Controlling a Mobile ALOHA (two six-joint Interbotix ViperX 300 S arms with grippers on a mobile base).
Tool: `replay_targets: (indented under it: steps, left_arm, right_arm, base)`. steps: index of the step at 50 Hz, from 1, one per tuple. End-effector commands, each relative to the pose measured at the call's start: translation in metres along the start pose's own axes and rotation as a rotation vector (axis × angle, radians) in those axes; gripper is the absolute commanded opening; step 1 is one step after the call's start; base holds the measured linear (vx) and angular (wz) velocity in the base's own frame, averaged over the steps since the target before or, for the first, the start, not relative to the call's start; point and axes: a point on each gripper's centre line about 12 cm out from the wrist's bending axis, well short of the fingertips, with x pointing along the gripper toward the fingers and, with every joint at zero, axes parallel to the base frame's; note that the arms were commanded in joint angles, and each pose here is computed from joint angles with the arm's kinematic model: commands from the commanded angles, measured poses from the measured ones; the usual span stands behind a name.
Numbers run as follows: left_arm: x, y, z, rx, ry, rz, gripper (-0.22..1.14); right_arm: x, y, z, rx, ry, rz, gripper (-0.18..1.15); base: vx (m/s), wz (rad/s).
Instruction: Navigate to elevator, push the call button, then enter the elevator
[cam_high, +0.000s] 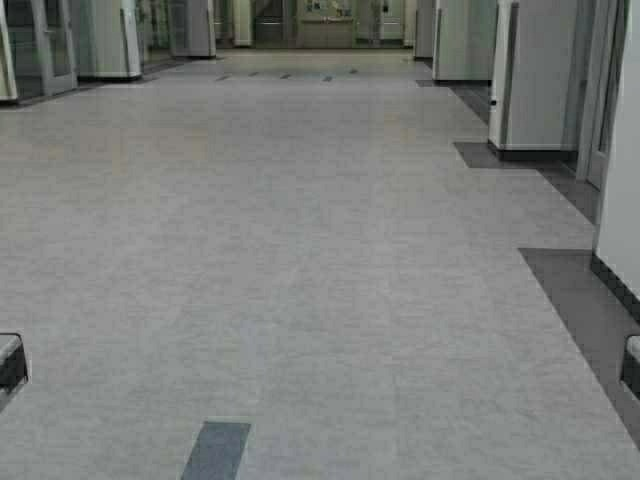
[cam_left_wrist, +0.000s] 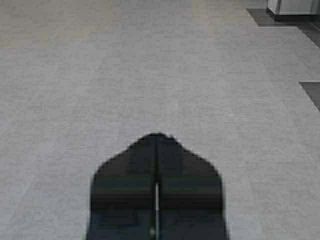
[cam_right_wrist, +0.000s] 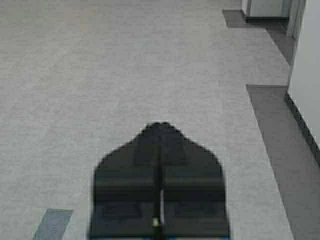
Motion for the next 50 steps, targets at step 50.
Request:
replay_targets:
  steps: [50]
  left_arm:
    - [-0.006,0.000,0.005,0.001,-0.094,-0.002,0.02]
  right_arm:
    - [-0.001,0.000,0.008,0.005,-0.034,0.001,0.05]
  base:
    - [0.46,0.03]
